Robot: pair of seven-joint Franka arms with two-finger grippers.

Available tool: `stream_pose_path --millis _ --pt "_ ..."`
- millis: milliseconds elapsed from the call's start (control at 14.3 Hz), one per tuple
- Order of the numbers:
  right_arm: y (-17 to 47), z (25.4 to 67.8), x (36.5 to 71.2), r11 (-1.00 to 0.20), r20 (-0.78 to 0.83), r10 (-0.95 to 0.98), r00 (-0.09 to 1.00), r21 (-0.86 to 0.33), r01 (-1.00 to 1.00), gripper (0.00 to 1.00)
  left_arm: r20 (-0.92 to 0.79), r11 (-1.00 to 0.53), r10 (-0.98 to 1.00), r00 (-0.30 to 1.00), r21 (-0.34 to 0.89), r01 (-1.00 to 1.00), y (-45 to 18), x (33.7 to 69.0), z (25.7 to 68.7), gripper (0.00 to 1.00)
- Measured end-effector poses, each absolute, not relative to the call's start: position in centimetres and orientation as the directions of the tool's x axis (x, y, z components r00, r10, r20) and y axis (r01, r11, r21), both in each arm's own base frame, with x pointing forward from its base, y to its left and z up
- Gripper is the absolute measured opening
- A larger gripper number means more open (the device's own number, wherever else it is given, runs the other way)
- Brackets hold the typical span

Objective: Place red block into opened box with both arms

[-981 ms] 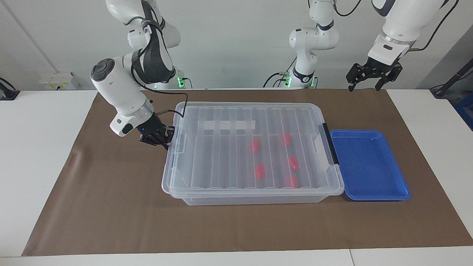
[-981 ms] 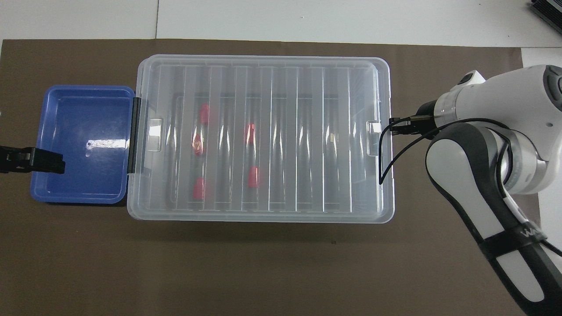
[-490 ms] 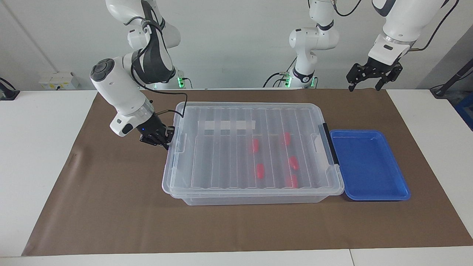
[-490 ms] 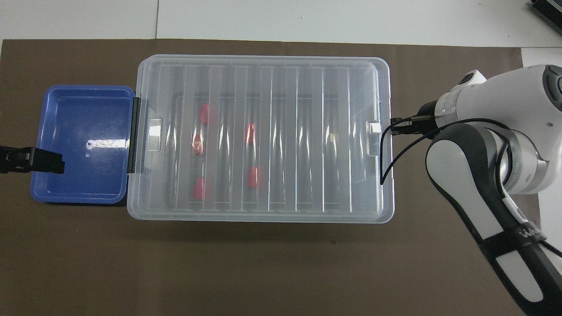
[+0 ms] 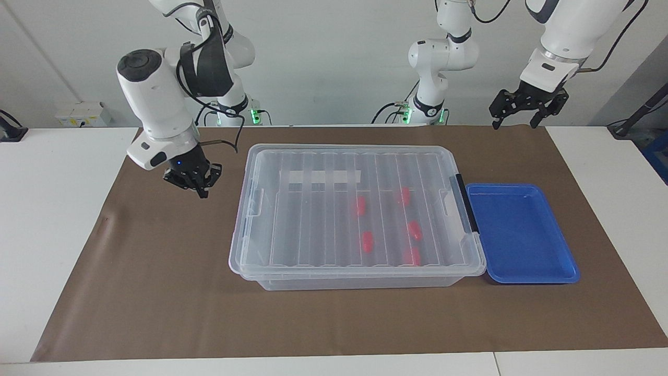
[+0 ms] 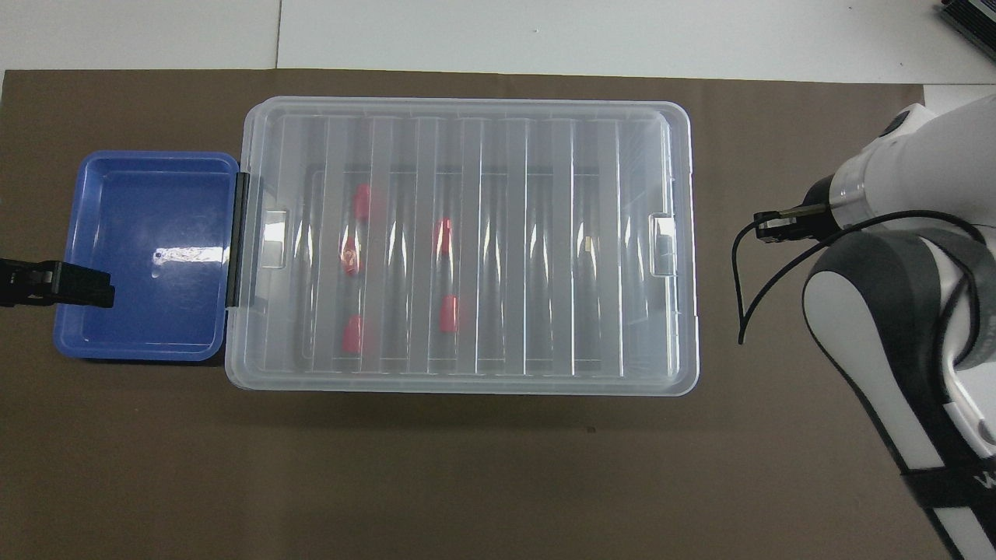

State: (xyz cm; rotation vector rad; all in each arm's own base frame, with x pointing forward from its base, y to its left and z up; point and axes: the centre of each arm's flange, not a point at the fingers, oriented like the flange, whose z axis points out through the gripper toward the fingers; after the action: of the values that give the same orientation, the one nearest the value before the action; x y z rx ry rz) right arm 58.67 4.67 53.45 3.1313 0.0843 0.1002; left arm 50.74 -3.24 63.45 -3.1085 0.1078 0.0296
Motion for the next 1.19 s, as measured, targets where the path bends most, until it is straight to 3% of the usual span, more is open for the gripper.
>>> stream_pose_path --millis 560,1191 --pt "-1.3 62.3 54.9 -0.998 -0.019 -0.067 0.998 0.014 -0.067 1.00 -0.020 -0.997 -0.070 0.997 -0.031 -0.070 -3.3 50.7 63.4 1.00" --pt "-3.1 63.0 54.7 -0.995 -0.027 -0.103 0.994 0.017 -0.103 1.00 -0.020 -0.997 -0.070 0.997 -0.031 -0.071 -3.3 50.7 63.4 1.00"
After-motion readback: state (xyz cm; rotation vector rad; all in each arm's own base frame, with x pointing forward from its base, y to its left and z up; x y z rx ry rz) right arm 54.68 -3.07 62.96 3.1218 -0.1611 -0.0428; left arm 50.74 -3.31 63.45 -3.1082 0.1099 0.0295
